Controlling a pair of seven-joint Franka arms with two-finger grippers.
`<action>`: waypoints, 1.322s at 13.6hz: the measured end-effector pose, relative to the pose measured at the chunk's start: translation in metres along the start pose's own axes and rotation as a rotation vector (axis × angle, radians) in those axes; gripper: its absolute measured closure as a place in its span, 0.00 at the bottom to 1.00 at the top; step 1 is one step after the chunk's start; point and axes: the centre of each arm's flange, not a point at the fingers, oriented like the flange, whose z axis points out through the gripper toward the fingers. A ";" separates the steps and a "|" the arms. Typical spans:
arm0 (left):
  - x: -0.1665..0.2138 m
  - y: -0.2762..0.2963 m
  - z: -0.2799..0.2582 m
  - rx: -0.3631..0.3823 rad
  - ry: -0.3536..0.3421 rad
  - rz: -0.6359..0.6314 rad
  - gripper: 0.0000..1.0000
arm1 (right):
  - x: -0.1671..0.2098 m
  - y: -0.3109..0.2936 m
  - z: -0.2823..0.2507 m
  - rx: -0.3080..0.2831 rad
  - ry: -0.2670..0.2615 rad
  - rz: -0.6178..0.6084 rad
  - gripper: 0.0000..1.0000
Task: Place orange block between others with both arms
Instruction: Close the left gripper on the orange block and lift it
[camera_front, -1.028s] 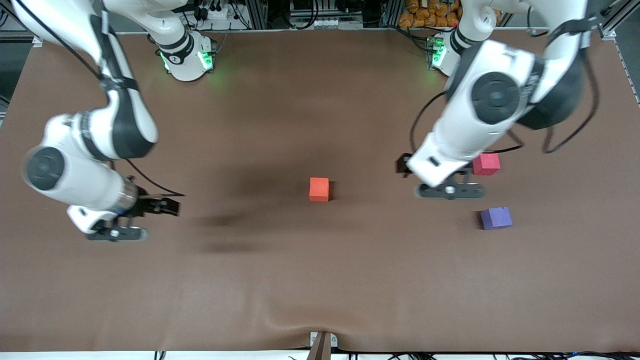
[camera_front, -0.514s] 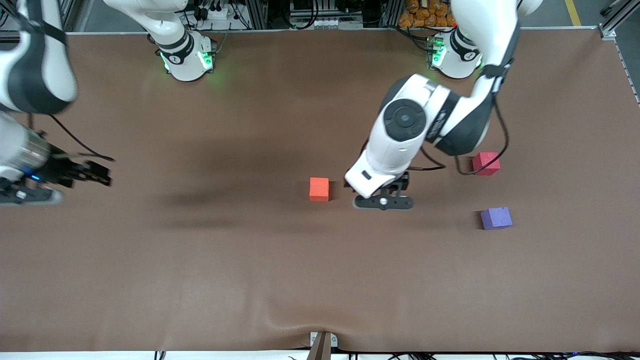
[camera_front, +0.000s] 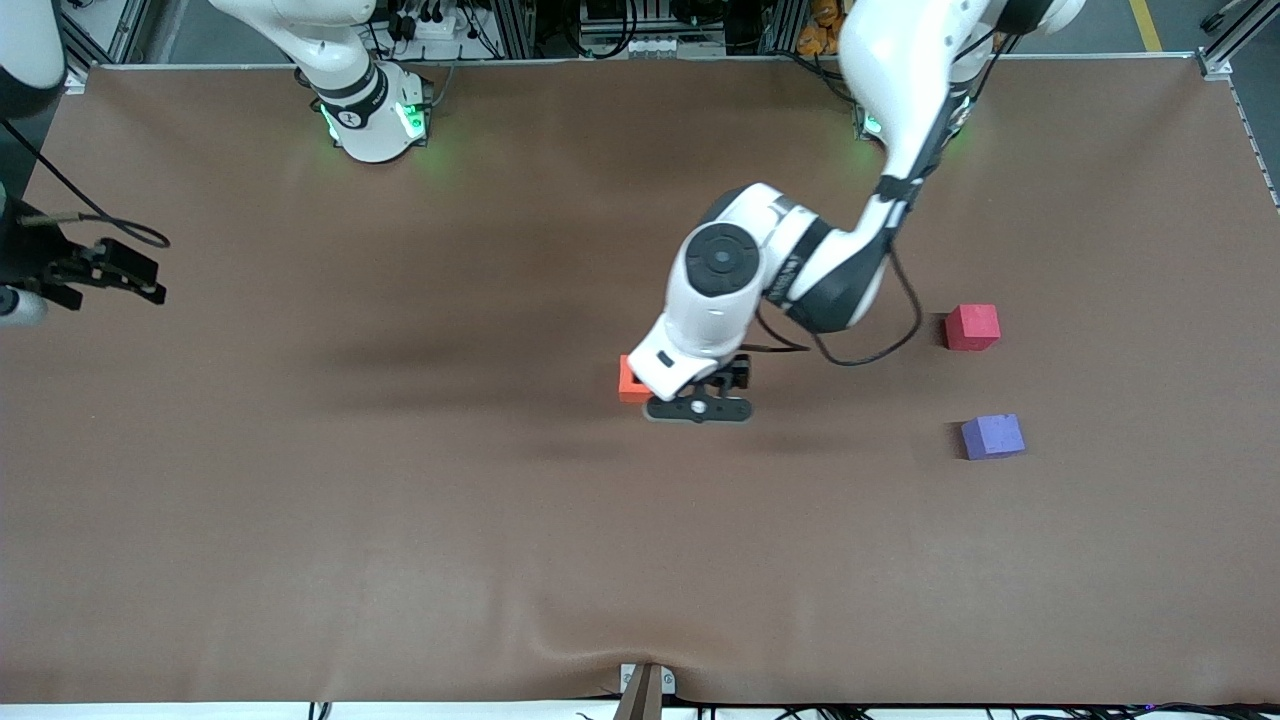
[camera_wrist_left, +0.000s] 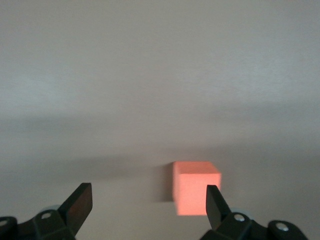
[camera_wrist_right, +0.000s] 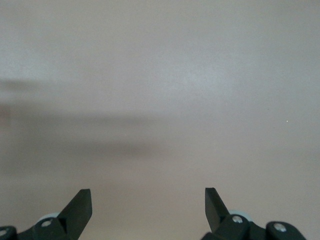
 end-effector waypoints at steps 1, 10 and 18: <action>-0.005 0.008 0.014 -0.001 -0.001 -0.002 0.00 | -0.002 0.000 -0.011 0.000 -0.002 0.000 0.00; -0.032 0.041 0.075 -0.012 0.001 -0.047 0.00 | -0.008 -0.004 -0.067 -0.004 0.025 -0.004 0.00; -0.050 0.055 0.111 -0.010 -0.004 -0.052 0.00 | -0.008 -0.009 -0.068 -0.004 0.026 -0.014 0.00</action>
